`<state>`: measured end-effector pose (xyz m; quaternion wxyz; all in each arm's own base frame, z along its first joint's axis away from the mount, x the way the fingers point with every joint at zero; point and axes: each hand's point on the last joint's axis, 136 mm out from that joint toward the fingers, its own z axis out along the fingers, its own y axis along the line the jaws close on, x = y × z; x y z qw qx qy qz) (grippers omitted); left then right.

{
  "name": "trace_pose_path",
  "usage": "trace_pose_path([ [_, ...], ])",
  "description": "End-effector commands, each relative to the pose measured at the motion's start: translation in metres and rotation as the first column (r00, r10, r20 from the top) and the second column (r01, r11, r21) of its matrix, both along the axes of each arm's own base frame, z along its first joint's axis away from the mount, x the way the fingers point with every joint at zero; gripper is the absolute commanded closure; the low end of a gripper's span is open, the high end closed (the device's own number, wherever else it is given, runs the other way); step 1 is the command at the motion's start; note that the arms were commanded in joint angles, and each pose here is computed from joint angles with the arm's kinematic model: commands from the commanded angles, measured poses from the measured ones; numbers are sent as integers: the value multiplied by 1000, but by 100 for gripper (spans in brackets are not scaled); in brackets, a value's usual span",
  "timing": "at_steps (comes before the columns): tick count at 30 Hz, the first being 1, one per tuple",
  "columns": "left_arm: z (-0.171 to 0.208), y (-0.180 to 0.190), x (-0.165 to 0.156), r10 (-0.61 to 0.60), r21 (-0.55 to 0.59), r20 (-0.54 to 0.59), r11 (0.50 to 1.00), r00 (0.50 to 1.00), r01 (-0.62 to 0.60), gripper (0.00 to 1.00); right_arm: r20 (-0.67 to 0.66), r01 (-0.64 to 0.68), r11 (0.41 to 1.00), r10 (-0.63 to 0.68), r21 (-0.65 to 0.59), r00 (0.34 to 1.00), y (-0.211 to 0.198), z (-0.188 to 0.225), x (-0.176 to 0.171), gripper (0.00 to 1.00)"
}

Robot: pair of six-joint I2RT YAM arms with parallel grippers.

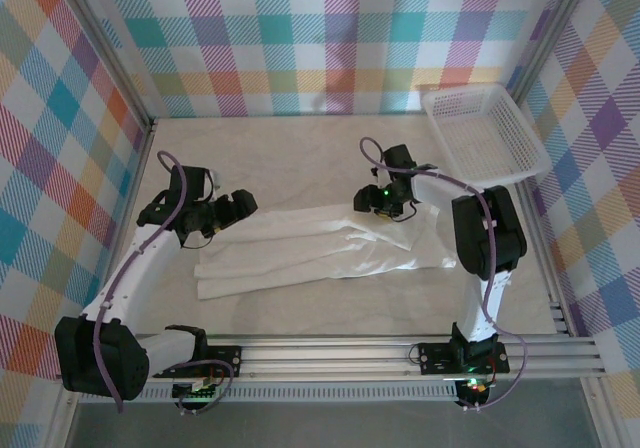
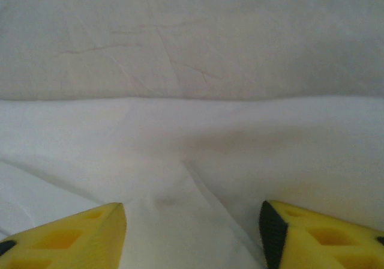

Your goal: Fold the inside-out t-shirt

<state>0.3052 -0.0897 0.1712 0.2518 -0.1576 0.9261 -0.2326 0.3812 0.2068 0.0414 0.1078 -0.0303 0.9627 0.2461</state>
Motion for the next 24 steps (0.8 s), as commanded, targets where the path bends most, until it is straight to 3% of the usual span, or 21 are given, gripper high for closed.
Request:
trace_pose_path([
  [1, -13, 2, -5, 0, 27, -39, 1000, 999, 1, 13, -40, -34, 997, 37, 63, 999, 11, 9, -7, 49],
  [6, -29, 7, -7, 11, 60, -86, 998, 996, -6, 13, -71, -45, 995, 52, 88, 996, 13, 14, -18, 81],
  [9, -35, 8, -8, 14, 66, -97, 998, 995, -8, 14, -68, -66, 990, 75, 128, 995, 18, 28, -28, 92],
  [14, -38, 7, -8, 17, 65, -103, 998, 994, -10, 14, -54, -93, 977, 105, 189, 993, 21, 42, -67, 83],
  [20, -38, 6, -13, 22, 52, -108, 999, 994, -16, 14, -166, -100, 958, 148, 267, 975, 27, 13, -149, 78],
  [24, -33, 1, -26, 17, 53, -124, 999, 992, -11, 14, -78, -133, 967, 153, 218, 985, 19, 45, -140, 69],
])
